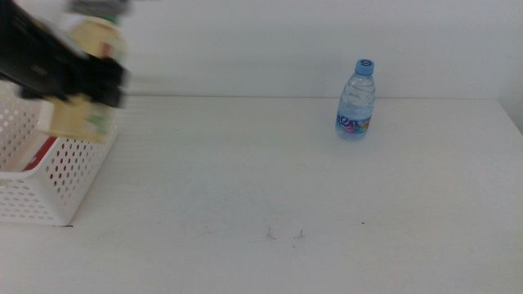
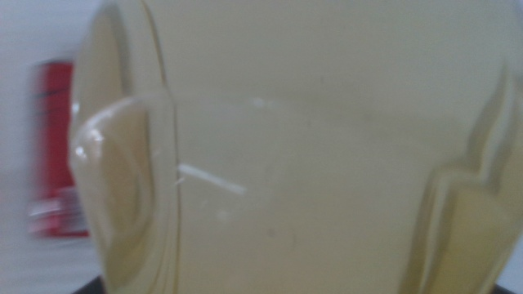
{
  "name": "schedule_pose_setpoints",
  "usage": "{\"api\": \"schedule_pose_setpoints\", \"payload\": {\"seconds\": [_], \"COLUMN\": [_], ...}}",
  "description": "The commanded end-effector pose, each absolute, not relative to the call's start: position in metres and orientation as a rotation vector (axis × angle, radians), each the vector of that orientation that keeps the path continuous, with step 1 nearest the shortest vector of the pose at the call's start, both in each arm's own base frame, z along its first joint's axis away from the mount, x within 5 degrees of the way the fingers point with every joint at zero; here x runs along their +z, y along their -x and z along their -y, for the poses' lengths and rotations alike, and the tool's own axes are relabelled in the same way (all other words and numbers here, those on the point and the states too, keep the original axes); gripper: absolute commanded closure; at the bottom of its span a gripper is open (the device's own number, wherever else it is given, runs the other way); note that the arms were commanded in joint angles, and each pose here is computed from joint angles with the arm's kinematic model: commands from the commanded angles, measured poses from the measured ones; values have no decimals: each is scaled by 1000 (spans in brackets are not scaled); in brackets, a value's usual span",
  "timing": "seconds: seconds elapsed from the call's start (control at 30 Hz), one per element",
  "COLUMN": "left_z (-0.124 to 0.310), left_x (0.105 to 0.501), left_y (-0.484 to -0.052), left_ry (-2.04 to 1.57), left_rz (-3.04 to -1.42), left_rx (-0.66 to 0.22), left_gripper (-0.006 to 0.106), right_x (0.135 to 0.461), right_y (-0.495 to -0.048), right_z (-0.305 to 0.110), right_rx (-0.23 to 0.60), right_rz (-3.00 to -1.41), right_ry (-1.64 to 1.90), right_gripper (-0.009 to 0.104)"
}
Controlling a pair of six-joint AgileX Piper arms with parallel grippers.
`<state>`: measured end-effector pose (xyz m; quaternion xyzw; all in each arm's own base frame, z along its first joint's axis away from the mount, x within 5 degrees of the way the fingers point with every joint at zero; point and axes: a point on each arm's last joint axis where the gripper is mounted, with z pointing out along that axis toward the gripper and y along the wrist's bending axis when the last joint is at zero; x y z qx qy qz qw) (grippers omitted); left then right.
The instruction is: Use arms to grab the bottles and put them into the dustbin to the left of the table.
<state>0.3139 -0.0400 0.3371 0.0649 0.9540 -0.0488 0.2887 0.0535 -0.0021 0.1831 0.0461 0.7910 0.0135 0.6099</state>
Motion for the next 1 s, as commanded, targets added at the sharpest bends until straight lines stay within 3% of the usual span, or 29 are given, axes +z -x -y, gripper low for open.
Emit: {"api": "schedule_pose_setpoints", "payload": {"seconds": [0.0, 0.27, 0.43, 0.73, 0.83, 0.97], "left_z": [-1, -101, -120, -126, -127, -126], "left_x": [355, 345, 311, 264, 254, 248], "left_y": [-332, -381, -398, -415, -418, -420], "left_ry": [-165, -17, -78, -128, -123, -114], "left_rz": [-2573, -2704, -2797, -2903, -2925, -2937], "left_rx": [-103, 23, 114, 77, 63, 55], "left_gripper": [66, 66, 66, 65, 57, 26], "right_x": [183, 183, 183, 183, 183, 183], "right_y": [-54, -54, -54, -54, -54, -54], "right_z": [3, 3, 3, 3, 3, 3], "right_rx": [22, 22, 22, 22, 22, 22], "right_rz": [-1817, -1817, -1817, -1817, -1817, -1817], "right_ry": [-110, -110, -110, -110, -110, -110], "right_gripper": [7, 7, 7, 7, 7, 7]}}
